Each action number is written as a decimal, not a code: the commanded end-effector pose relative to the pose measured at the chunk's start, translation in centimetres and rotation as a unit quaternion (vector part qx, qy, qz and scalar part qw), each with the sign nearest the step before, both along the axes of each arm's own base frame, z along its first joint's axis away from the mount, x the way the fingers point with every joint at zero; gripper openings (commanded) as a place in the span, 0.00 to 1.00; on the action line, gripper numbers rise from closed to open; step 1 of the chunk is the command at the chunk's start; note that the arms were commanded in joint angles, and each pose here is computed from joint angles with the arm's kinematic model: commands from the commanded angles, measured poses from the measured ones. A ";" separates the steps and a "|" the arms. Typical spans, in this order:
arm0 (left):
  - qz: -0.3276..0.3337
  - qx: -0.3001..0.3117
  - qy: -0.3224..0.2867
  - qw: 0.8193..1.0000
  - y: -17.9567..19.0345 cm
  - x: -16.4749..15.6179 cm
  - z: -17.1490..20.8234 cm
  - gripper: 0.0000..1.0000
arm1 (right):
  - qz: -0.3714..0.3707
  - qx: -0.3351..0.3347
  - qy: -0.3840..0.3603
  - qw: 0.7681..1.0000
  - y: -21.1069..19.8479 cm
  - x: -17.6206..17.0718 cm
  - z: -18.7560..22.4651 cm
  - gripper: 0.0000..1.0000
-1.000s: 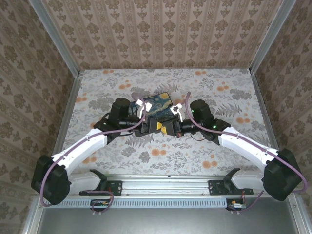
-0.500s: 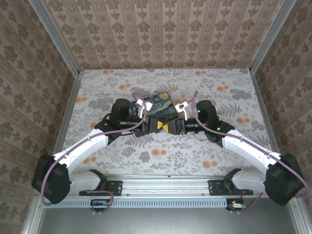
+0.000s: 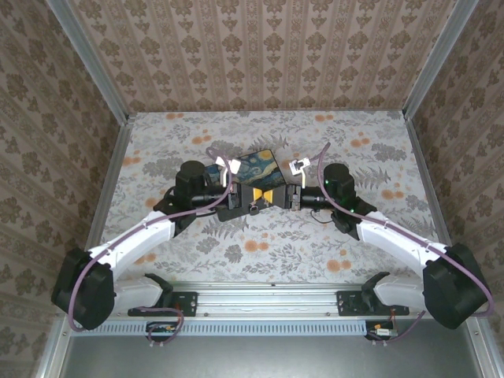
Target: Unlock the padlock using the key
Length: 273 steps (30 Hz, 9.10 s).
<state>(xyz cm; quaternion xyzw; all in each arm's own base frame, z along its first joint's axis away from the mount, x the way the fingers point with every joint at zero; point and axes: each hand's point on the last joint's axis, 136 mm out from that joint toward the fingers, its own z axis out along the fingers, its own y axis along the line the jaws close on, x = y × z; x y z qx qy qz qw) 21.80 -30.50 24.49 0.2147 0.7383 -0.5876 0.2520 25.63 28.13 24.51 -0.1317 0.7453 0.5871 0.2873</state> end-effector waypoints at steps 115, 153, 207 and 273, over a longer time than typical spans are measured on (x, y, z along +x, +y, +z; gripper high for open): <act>-0.552 0.518 -0.584 0.294 0.3 6.2 -21.2 0.53 | -0.259 -0.109 0.055 0.958 -18.4 6.1 -4.3 0.00; -0.502 0.563 -0.564 0.337 0.7 6.1 -18.1 0.63 | -0.243 -0.181 0.063 0.951 -16.3 4.1 -7.0 0.00; -0.504 0.646 -0.529 0.222 0.2 9.4 -21.0 0.51 | -0.230 -0.154 0.051 0.960 -15.7 4.7 -5.9 0.00; 0.538 0.465 0.043 0.702 3.0 10.3 -19.7 0.59 | -0.251 -0.176 0.071 0.949 -16.6 5.8 -6.1 0.00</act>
